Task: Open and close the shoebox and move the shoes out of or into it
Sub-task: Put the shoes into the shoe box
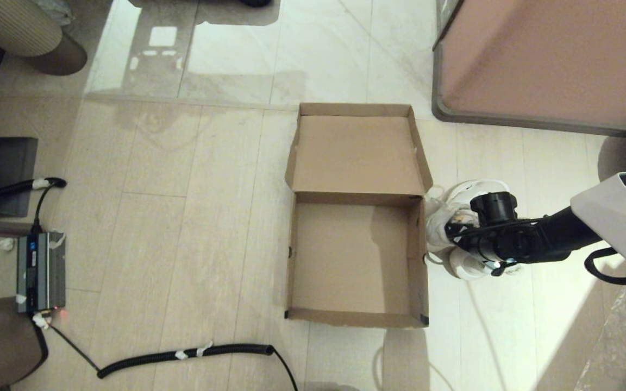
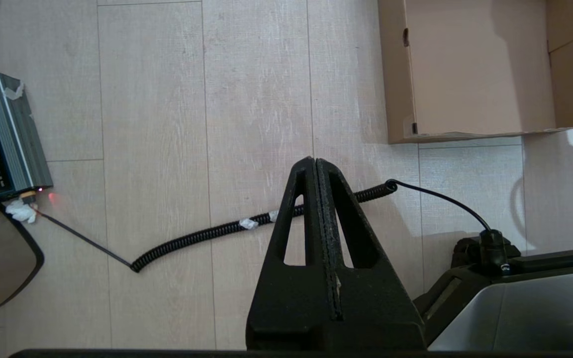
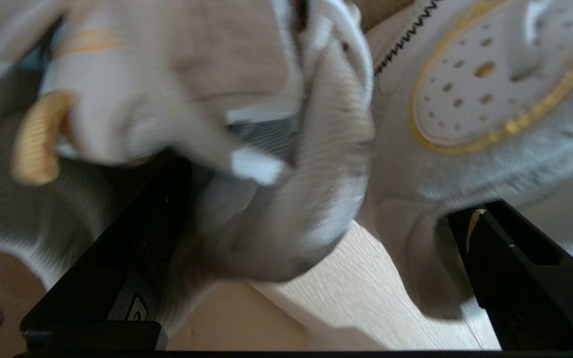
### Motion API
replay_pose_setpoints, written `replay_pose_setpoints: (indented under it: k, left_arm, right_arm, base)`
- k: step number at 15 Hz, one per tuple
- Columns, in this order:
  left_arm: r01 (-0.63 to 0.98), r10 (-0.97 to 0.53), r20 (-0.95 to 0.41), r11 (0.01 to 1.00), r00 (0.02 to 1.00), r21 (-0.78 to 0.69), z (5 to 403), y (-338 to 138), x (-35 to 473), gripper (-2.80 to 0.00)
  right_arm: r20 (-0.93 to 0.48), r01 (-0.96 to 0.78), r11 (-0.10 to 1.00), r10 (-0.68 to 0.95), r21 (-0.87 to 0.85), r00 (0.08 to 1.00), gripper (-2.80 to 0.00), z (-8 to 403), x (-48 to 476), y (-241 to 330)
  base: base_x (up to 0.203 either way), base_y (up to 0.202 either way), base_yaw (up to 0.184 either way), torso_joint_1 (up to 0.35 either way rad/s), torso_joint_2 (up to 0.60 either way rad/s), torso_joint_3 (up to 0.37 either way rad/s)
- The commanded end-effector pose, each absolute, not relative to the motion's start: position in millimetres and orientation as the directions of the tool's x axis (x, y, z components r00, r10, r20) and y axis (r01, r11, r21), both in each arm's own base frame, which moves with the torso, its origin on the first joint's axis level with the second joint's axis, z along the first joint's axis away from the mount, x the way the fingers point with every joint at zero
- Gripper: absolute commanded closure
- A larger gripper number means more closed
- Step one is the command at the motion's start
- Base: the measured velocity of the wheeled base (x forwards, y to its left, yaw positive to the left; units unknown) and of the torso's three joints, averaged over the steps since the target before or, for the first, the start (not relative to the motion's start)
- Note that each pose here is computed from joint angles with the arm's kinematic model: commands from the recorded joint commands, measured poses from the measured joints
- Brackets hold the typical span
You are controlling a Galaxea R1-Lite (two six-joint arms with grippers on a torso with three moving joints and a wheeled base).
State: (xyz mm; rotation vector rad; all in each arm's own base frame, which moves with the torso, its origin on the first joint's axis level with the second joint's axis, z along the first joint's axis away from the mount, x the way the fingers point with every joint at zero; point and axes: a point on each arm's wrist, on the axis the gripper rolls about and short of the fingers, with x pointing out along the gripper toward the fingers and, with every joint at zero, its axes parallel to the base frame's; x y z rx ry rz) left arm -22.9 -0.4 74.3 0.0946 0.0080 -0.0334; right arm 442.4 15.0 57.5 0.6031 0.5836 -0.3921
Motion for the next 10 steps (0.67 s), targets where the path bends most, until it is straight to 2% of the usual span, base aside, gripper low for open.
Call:
replay_pose_setpoints:
  k: [1, 3, 4, 10]
  left_arm:
    - [0.033, -0.032, -0.009, 0.995, 0.999, 0.095, 74.3, -0.4, -22.9, 0.00]
    - [0.033, -0.032, -0.011, 0.995, 0.999, 0.095, 74.4, -0.4, -22.8, 0.00]
    - [0.033, -0.032, -0.009, 0.995, 0.999, 0.095, 74.3, -0.4, -22.9, 0.00]
    - [0.033, -0.032, -0.009, 0.995, 0.999, 0.095, 74.3, -0.4, -22.9, 0.00]
  right_arm:
    - [-0.619, 0.515, 0.751, -0.183, 0.414, 0.764, -2.80, 45.4, 446.5, 10.5]
    - [-0.618, 0.521, 0.746, -0.189, 0.415, 0.763, -2.80, 43.6, 447.2, 7.6]
    - [-0.618, 0.521, 0.747, -0.190, 0.413, 0.763, 0.00, 43.6, 447.2, 6.9]
    - [-0.633, 0.532, 0.746, -0.194, 0.400, 0.749, 0.00, 44.2, 441.5, 0.8]
  base:
    - [0.000, 0.000, 0.000, 0.000, 0.00, 0.000]
    - [0.000, 0.000, 0.000, 0.000, 0.00, 0.000]
    - [0.000, 0.000, 0.000, 0.000, 0.00, 0.000]
    - [0.000, 0.000, 0.000, 0.000, 0.00, 0.000]
